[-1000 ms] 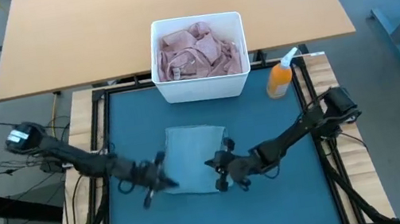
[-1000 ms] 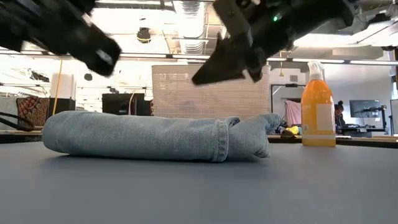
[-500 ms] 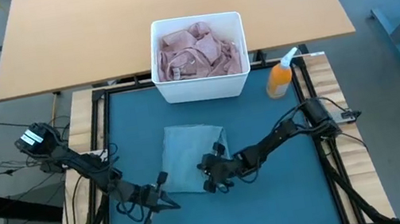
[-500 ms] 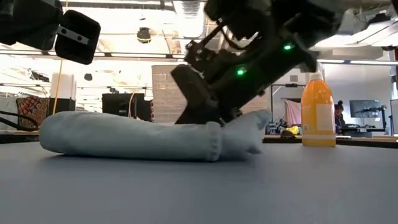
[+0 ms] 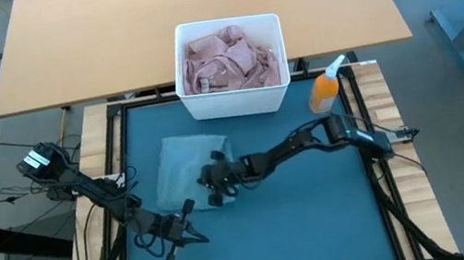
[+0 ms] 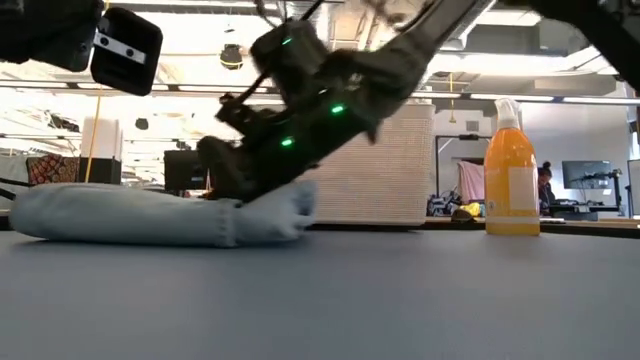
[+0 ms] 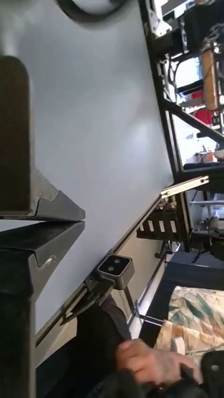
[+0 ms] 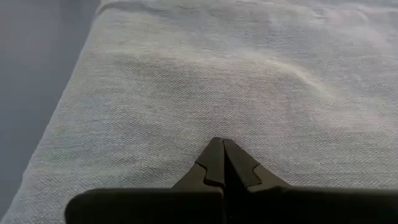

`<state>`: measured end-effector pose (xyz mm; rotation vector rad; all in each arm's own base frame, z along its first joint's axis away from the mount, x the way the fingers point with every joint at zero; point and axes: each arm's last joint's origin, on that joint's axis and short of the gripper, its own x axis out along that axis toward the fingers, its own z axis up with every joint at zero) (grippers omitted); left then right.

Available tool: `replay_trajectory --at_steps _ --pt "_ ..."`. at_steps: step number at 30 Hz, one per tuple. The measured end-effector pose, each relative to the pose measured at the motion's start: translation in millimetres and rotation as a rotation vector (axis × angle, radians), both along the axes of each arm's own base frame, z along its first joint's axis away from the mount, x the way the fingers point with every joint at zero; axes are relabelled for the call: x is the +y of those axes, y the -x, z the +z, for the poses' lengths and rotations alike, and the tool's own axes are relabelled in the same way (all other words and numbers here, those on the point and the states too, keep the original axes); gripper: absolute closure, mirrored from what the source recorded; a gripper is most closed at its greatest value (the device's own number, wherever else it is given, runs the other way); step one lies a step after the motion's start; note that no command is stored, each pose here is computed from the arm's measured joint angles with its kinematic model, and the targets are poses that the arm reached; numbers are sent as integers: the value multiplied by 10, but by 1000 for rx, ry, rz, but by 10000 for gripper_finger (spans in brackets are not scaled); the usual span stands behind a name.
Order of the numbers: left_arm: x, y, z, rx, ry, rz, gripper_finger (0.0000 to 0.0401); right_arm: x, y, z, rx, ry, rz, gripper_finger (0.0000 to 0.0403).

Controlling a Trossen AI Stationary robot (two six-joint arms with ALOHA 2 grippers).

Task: Fold Laundry from Bin
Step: Fold the blue pants

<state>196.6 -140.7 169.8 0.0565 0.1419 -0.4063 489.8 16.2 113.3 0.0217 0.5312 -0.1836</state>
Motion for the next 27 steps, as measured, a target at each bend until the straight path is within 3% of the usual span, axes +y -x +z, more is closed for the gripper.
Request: replay_trajectory --at_steps 7,15,23,27 --pt "-18 47 126 -72 -1 -156 401 -324 -473 -76 -59 2 61 390" --pt "52 150 354 -166 -21 -190 401 -668 -837 -36 -115 46 63 390" --pt "83 183 399 -170 -34 -177 401 -1042 -912 22 -128 75 29 390" --pt "84 183 392 -165 -38 -176 401 -1072 -885 163 -121 69 57 390"
